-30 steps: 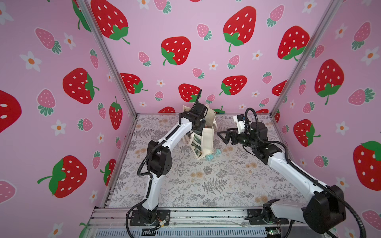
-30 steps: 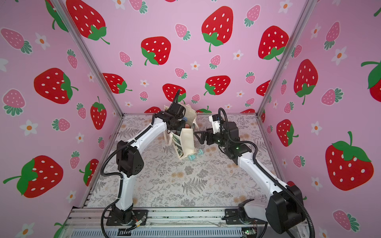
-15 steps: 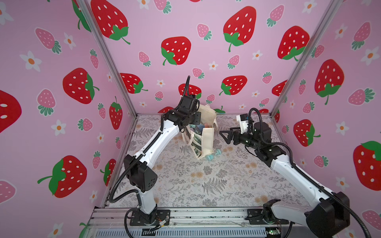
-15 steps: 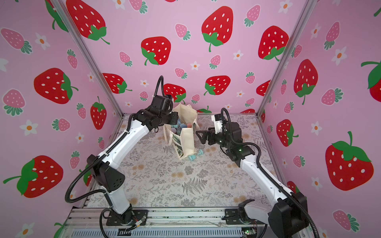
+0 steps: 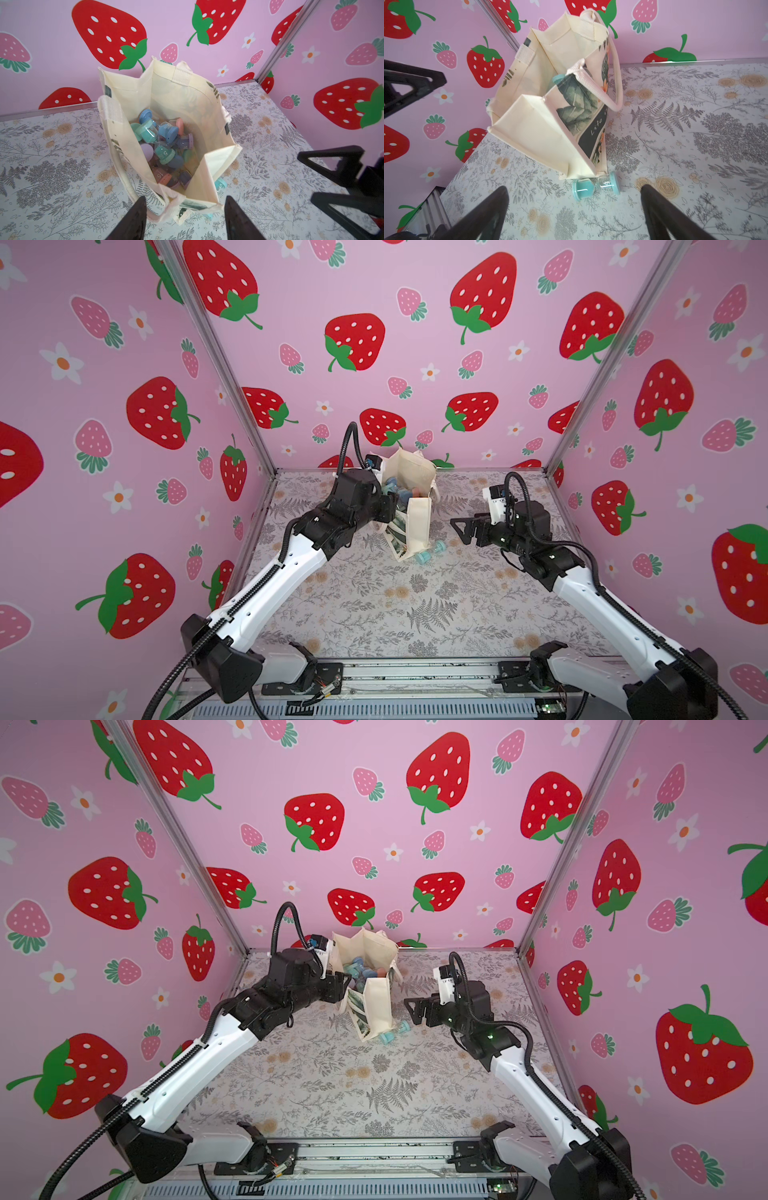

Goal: Put the hourglass into the canvas bag
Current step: Pick up the hourglass from the center of the board.

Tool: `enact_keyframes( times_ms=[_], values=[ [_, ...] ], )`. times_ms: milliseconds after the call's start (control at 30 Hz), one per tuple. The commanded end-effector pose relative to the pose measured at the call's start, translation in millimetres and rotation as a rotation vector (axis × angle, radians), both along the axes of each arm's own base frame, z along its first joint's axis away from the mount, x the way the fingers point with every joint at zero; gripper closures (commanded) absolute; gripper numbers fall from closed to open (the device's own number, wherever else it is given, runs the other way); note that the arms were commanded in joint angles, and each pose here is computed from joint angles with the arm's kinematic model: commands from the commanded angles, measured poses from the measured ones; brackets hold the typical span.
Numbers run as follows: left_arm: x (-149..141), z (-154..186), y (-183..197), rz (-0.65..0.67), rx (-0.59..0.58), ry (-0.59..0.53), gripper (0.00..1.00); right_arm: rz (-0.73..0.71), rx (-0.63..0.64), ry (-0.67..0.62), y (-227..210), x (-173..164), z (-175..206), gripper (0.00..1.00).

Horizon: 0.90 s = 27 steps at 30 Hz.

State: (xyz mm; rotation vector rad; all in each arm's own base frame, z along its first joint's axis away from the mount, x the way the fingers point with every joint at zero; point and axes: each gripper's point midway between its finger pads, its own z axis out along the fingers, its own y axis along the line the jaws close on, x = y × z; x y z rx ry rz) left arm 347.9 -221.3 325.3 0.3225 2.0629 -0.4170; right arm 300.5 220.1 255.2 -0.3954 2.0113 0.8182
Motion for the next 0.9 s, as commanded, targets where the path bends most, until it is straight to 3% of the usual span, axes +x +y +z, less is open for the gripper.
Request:
enact_keyframes(
  times_ms=[0, 133, 367, 633, 867],
  values=[
    [-18.5, 3.3, -17.9, -0.086, -0.034, -0.067, 0.4, -0.023, -0.028, 0.039, -6.7, -4.9, -19.9, 0.01],
    [-41.7, -22.3, -36.8, -0.181, -0.004, -0.079, 0.39, -0.029, -0.052, 0.087, -10.0, -9.4, -43.6, 0.01],
    [-57.5, -78.2, -64.9, -0.289, 0.06, -0.008, 0.39, -0.021, -0.077, 0.147, -12.6, -17.7, -79.0, 0.01],
    [-46.4, -144.2, -88.2, -0.322, 0.136, 0.085, 0.38, -0.014, -0.07, 0.174, -14.0, -25.7, -105.9, 0.01],
    [-28.4, -180.9, -105.0, -0.315, 0.188, 0.122, 0.37, -0.025, -0.098, 0.208, -19.2, -28.9, -125.9, 0.01]
  ],
)
